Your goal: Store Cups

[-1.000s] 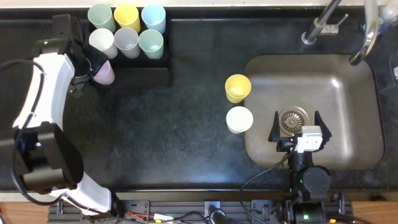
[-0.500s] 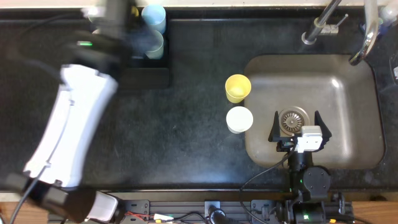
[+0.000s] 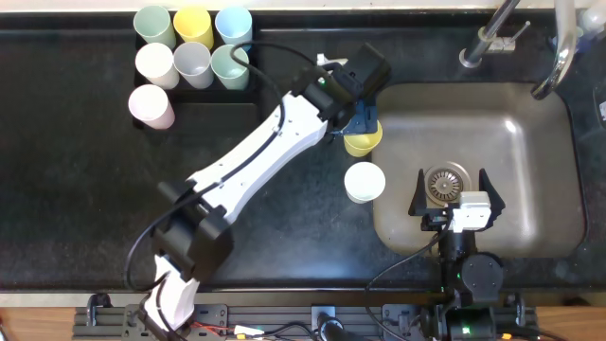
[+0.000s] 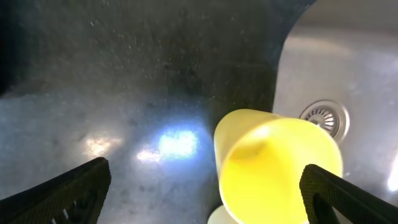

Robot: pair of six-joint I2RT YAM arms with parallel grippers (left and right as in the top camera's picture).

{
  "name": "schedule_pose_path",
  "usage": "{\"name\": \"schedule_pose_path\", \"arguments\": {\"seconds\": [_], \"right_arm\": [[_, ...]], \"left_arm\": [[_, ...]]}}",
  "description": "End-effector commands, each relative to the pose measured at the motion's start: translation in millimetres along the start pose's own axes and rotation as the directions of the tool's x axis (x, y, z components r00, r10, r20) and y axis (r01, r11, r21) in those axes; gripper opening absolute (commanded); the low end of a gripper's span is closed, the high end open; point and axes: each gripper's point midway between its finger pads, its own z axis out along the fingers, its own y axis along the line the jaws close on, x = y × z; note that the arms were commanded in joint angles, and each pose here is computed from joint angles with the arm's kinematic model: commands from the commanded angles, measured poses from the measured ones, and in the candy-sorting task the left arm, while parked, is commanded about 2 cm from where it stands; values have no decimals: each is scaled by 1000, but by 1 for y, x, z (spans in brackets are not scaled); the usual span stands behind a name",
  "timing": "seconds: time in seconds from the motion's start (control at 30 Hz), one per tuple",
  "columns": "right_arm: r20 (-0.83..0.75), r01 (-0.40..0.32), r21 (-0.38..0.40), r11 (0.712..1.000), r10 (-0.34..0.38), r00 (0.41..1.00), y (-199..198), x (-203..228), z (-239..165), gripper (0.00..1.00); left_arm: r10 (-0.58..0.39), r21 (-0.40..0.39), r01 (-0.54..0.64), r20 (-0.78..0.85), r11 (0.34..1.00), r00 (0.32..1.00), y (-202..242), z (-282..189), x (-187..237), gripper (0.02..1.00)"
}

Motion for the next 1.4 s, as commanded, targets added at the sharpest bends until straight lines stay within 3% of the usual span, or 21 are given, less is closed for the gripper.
{"name": "schedule_pose_path", "arguments": {"seconds": [0.03,0.5,0.57,0.67,0.7,0.73,0.8,1.0,1.17,1.27,1.4], "right_arm": [[-2,6,7,1000,-6,1000,-1,4,0,998],[-2,7,7,1000,-7,1000,-1,4,0,996],[-2,6,7,1000,-6,1000,-1,4,0,996],[-2,7,7,1000,-7,1000,-1,4,0,996],[-2,6,7,1000,-6,1000,-1,4,0,998],[-2,7,7,1000,-7,1000,-1,4,0,998],[-2,7,7,1000,-7,1000,-1,4,0,998],[-2,7,7,1000,-7,1000,-1,4,0,996],[-2,7,7,1000,-7,1000,-1,4,0,998],[-2,7,7,1000,-7,1000,-1,4,0,998],[-2,6,7,1000,-6,1000,-1,4,0,998]], "left_arm": [[-29,30,29,-22,999,999,-7,2,-1,1000],[-55,34,58,-88,998,995,-7,38,2,1000],[-58,36,61,-87,998,995,-7,38,1,956],[-60,36,63,-84,997,995,-6,38,0,755],[-62,39,65,-81,997,995,-6,38,-2,610],[-64,41,68,-77,997,995,-6,38,-4,178],[-69,39,72,-74,997,995,-4,38,-6,36],[-77,48,80,-61,996,995,-3,34,-11,36],[-103,35,103,-1,994,995,13,0,-27,36],[-160,-16,161,61,987,985,53,-43,-45,36],[-307,-114,319,117,941,945,126,-86,-62,36]]}}
